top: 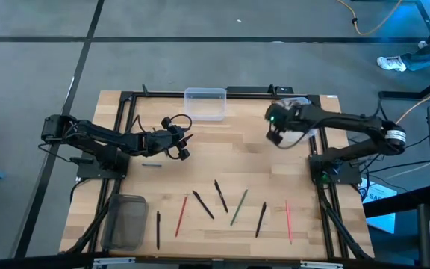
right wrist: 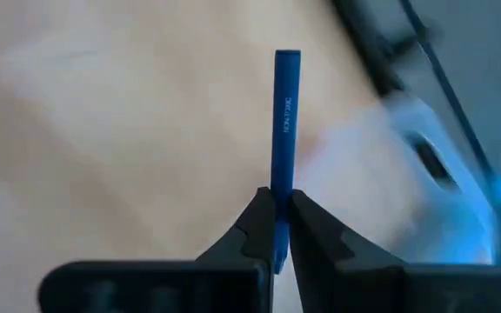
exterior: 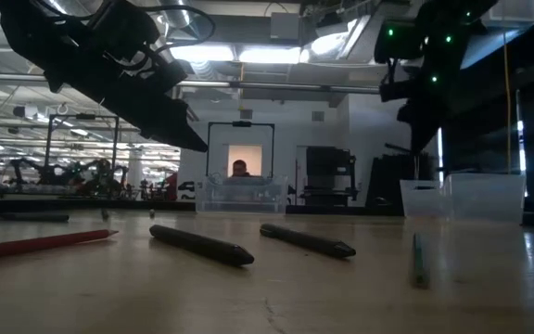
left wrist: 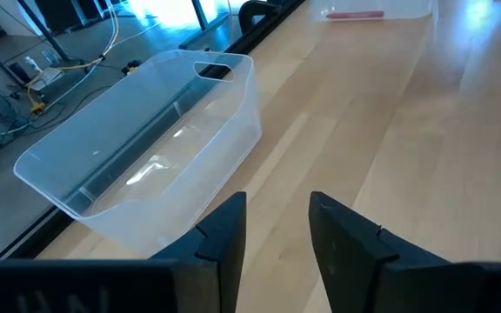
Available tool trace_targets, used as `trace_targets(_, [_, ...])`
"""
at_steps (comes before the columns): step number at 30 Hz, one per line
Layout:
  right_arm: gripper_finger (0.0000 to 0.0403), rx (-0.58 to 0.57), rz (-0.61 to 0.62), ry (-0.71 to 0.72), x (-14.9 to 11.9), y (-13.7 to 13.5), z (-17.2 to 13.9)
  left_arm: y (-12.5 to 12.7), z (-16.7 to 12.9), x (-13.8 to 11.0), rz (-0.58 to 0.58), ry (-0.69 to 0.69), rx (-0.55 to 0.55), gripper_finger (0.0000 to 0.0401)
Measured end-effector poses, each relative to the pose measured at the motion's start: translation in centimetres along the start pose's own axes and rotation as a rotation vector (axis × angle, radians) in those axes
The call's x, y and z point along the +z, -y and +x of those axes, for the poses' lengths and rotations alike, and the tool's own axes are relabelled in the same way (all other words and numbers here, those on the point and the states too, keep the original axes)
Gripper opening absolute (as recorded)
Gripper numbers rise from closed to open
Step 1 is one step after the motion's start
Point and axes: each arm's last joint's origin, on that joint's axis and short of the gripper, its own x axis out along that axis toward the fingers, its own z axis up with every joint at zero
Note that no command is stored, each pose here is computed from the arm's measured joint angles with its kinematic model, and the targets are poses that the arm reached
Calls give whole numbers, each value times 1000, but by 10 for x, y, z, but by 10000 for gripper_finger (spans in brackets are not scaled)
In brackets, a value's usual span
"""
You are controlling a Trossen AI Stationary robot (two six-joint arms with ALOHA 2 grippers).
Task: Sort crayons/erasers/pens/pencils in bins
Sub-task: Put the blue crayon into the right transparent bin
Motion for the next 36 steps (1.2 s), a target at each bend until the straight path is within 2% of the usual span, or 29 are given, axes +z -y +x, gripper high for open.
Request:
trace_targets(5, [30,-67,234,-81,-3,31,14,0,0,0,9,0,0,120])
trace_targets(8, [28,-95,334,-121,-7,47,23,0,0,0,8,0,0,120])
trace_targets(15, [36,23,524,-156,-20,64,50,0,0,-1,14,-10,0,120])
trace_targets(19, [37,69,577,-153,-29,65,64,0,0,-1,7,-12,0,120])
trace_targets(26, [38,71,640,-146,-40,69,78,0,0,-2,6,-14,-1,120])
trace_targets(36, [38,85,654,-109,-40,69,82,0,0,-1,-2,-14,-1,120])
